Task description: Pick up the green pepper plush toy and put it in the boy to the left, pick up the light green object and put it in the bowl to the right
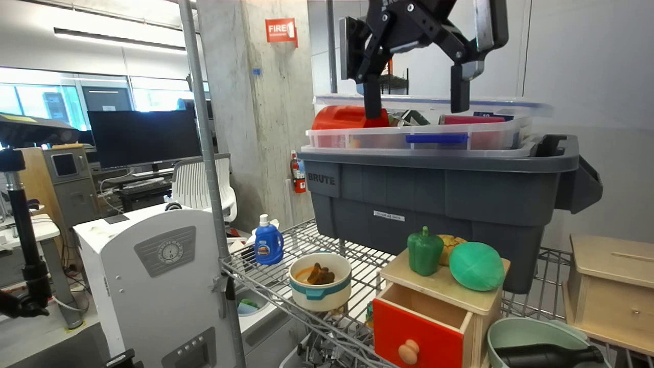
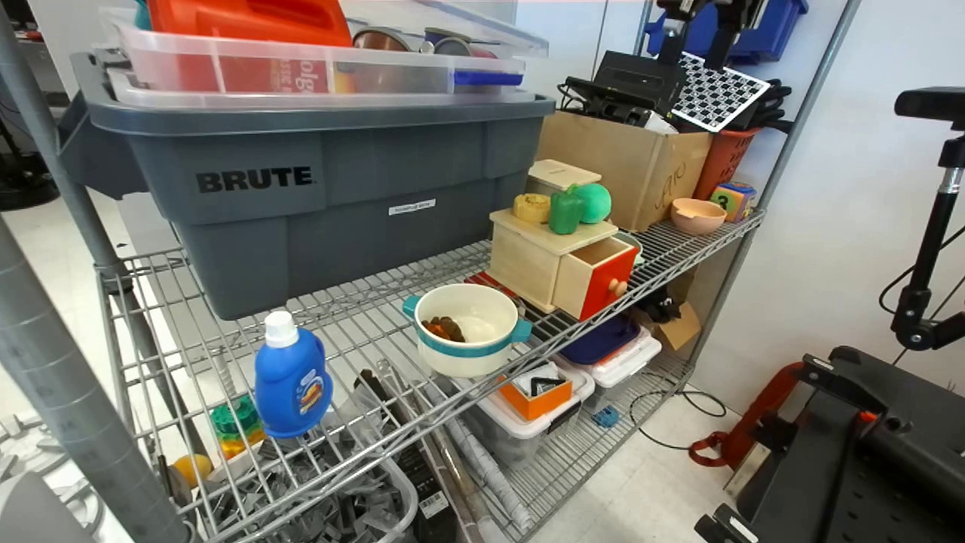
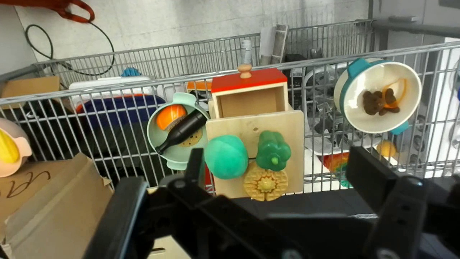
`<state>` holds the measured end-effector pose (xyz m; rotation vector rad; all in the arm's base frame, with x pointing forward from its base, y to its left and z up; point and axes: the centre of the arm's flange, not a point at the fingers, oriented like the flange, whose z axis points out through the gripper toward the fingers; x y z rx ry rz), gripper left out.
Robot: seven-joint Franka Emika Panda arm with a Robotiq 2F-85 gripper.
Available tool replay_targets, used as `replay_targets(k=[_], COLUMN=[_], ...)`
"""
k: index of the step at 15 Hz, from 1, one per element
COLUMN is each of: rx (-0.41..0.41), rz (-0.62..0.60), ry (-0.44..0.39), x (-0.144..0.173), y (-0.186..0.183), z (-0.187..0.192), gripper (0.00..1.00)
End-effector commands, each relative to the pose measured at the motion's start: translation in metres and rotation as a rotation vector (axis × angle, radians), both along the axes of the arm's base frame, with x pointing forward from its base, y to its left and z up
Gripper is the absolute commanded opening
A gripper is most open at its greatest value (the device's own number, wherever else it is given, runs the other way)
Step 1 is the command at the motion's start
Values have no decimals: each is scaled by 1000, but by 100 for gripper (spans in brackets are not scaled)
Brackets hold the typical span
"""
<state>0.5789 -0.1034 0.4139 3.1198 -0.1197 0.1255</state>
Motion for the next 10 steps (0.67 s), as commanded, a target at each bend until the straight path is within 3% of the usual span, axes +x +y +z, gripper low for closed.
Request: replay_targets(k=[1,10], rx=[11,19], rz=[23,54], ry=[-12,18], x=[38,72], y=[-19,2], z=[-16,-43], gripper=[100,100])
